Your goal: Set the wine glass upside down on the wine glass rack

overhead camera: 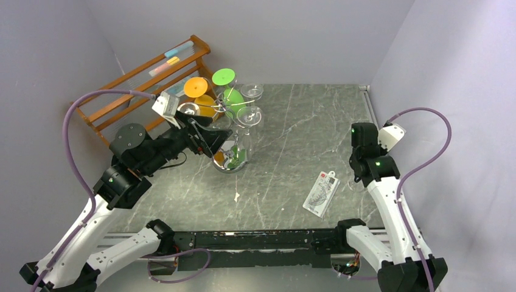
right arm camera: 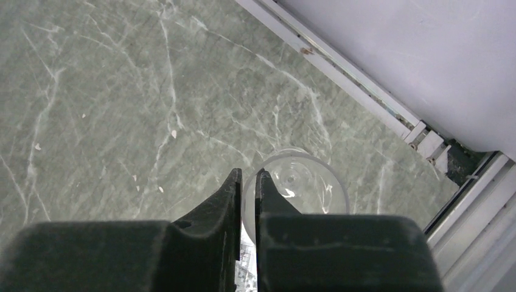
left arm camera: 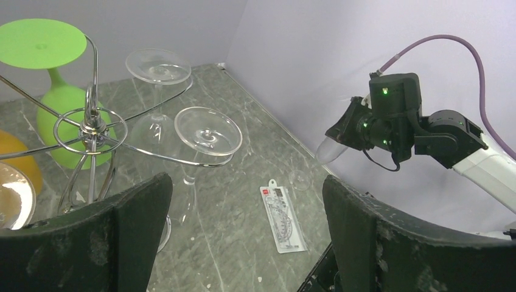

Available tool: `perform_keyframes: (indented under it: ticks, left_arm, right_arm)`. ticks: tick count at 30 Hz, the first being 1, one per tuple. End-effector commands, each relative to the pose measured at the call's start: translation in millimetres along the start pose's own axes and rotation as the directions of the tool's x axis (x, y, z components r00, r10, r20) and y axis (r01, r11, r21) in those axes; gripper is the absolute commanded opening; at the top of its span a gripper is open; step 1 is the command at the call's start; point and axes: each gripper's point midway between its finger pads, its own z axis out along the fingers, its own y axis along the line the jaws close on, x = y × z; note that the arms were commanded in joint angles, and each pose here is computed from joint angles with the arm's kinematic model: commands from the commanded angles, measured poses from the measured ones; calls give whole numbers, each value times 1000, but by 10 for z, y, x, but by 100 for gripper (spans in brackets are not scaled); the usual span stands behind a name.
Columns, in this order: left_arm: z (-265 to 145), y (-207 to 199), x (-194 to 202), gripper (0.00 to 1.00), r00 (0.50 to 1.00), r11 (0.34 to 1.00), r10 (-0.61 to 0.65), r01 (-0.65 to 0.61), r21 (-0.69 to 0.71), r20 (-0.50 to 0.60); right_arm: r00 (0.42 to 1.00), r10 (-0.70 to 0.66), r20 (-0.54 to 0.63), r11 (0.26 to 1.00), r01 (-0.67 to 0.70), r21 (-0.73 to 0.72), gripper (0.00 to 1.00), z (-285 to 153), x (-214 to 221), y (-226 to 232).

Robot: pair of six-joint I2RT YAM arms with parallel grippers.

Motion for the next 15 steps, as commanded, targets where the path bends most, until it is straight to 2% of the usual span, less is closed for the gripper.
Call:
perform_keyframes:
  ticks: [1,8,12,15]
  left_arm:
    - [-15,-58,-56,97,1000,999,-29,28,18,13]
    - [19,-156,-205,97,996,996,-73,71,46,42]
    - [75,-211,-291,97,990,990,-129,127,56,51]
    - [139,-256,-361,97,982,982,-179,175,69,59]
  right_arm:
    - [1000,19,-23,1000,-19,-5,0,9,60,-1]
    - [995,92,32,990,-88,-109,0,-217,-366,175]
    - [986,158,57,963,-141,-230,0,-385,-643,388]
    - [971,228,75,909,-184,-374,0,-547,-847,620]
